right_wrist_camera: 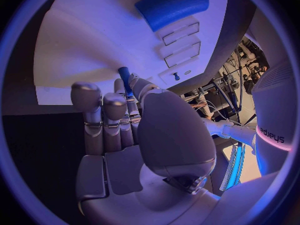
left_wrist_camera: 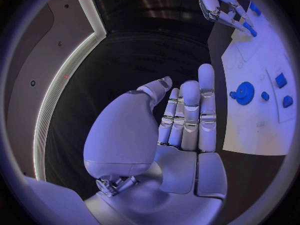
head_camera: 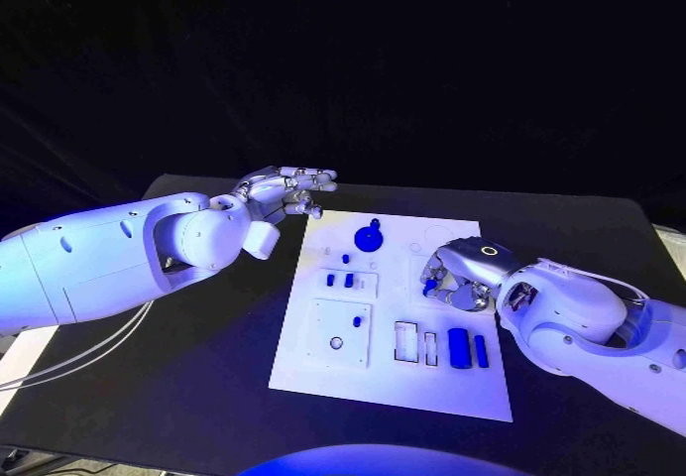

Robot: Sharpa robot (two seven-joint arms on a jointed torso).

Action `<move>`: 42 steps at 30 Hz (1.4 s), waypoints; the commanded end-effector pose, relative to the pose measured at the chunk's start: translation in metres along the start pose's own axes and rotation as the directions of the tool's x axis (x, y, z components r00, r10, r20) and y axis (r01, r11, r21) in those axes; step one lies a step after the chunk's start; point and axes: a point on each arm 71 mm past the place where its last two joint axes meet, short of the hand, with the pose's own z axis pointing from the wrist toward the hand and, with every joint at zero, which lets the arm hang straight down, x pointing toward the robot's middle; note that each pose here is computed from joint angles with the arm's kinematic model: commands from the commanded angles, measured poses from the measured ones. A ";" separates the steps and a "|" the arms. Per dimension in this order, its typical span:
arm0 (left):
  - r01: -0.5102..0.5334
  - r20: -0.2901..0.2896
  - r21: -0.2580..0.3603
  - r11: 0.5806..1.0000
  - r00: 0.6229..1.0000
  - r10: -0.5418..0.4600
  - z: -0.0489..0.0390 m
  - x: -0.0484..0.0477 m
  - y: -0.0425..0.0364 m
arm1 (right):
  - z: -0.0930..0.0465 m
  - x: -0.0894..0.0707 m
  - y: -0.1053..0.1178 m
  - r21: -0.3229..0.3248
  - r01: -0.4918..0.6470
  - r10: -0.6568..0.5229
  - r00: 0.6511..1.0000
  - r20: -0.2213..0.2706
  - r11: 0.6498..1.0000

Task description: Assemble the parts on the task board

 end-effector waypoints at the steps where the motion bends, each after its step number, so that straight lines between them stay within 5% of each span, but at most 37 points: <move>1: 0.001 -0.020 0.004 1.000 1.000 -0.001 0.0001 0.0021 -0.0005 | -0.002 -0.010 0.001 -0.009 -0.025 0.025 0.999 0.047 1.000; 8: 0.001 -0.021 0.003 1.000 1.000 -0.001 0.0004 0.0021 -0.0003 | -0.009 -0.023 0.013 -0.046 -0.098 0.100 0.994 0.035 0.994; 24: 0.006 -0.038 0.000 1.000 0.999 -0.006 0.0040 0.0073 0.0021 | 0.010 -0.014 0.112 -0.330 -0.181 0.188 0.982 -0.009 0.927; 42: 0.006 -0.043 0.001 1.000 0.999 -0.006 0.0045 0.0093 0.0024 | 0.030 0.029 0.131 -0.344 -0.219 0.176 0.972 -0.154 0.913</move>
